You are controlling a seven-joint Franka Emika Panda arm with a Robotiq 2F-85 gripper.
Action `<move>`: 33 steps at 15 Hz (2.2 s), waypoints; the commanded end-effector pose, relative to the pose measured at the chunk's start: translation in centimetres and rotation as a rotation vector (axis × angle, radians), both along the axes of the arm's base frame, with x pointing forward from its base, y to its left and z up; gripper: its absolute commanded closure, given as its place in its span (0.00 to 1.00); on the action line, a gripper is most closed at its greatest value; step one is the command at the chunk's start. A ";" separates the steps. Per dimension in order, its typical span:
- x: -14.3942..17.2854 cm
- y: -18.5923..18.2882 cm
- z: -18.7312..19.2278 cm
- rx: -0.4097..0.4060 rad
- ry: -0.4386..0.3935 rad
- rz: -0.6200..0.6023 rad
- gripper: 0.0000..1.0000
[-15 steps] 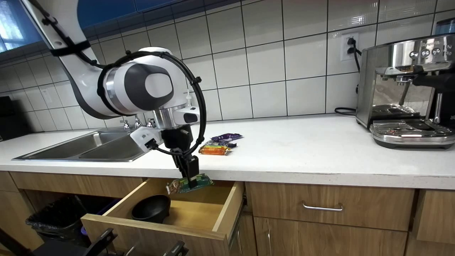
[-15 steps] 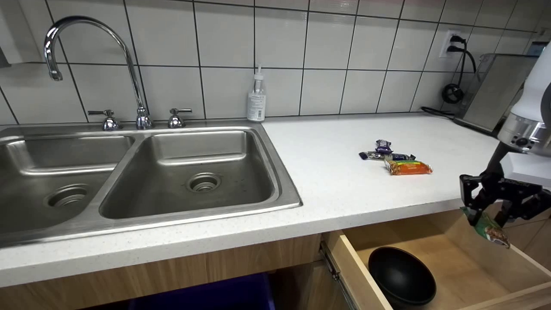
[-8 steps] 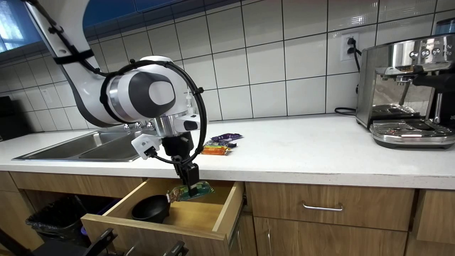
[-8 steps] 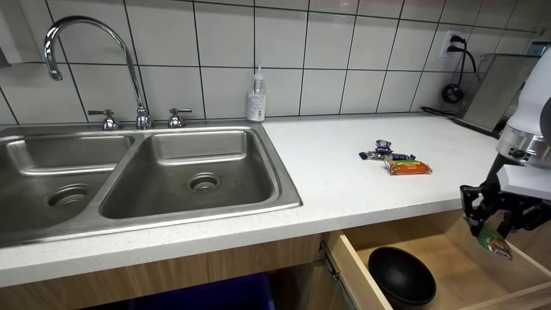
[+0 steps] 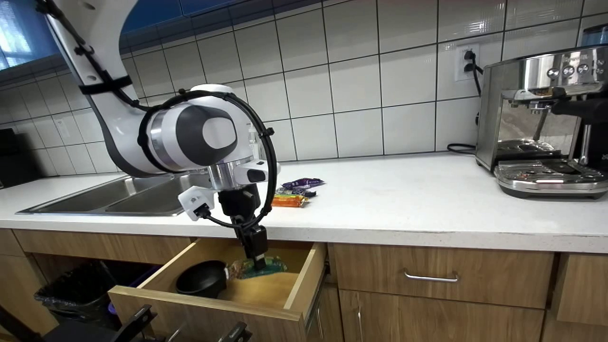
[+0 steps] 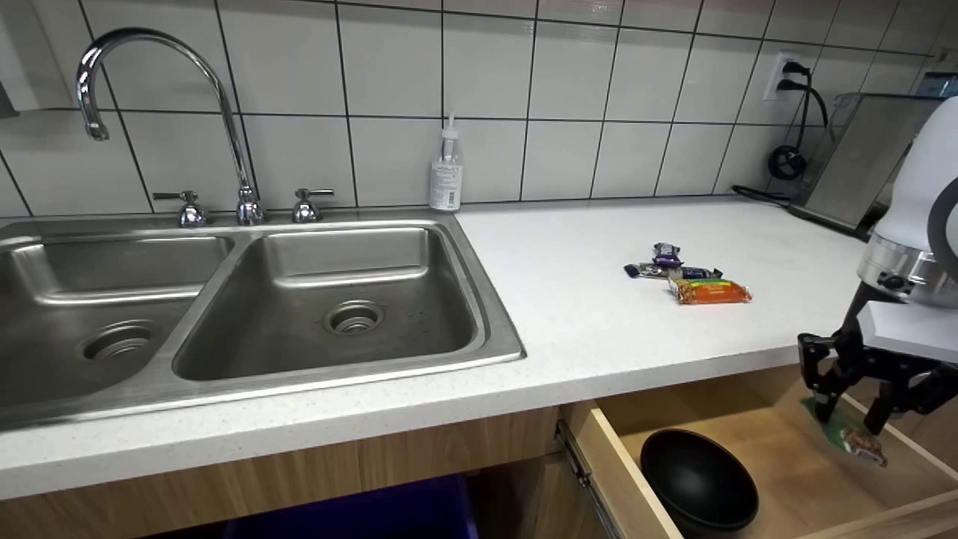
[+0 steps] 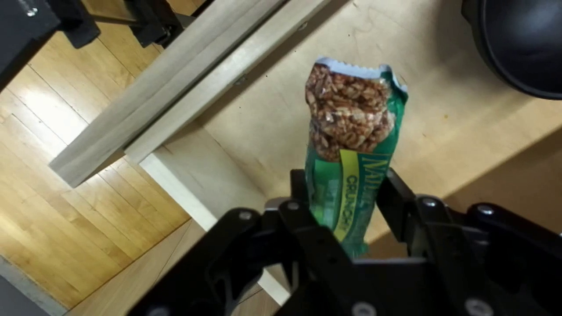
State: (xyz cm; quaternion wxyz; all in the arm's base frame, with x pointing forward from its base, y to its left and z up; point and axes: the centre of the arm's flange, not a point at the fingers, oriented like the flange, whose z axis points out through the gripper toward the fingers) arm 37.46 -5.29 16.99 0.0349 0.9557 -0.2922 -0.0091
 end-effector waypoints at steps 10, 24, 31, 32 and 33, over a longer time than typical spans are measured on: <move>0.5 1.0 2.9 0.029 -0.083 0.001 0.00; 4.7 1.3 9.5 0.059 -0.222 0.015 0.00; 9.3 0.8 12.2 0.072 -0.256 0.012 0.00; 10.0 0.7 12.6 0.075 -0.260 0.013 0.00; 10.8 0.7 12.8 0.078 -0.259 0.012 0.00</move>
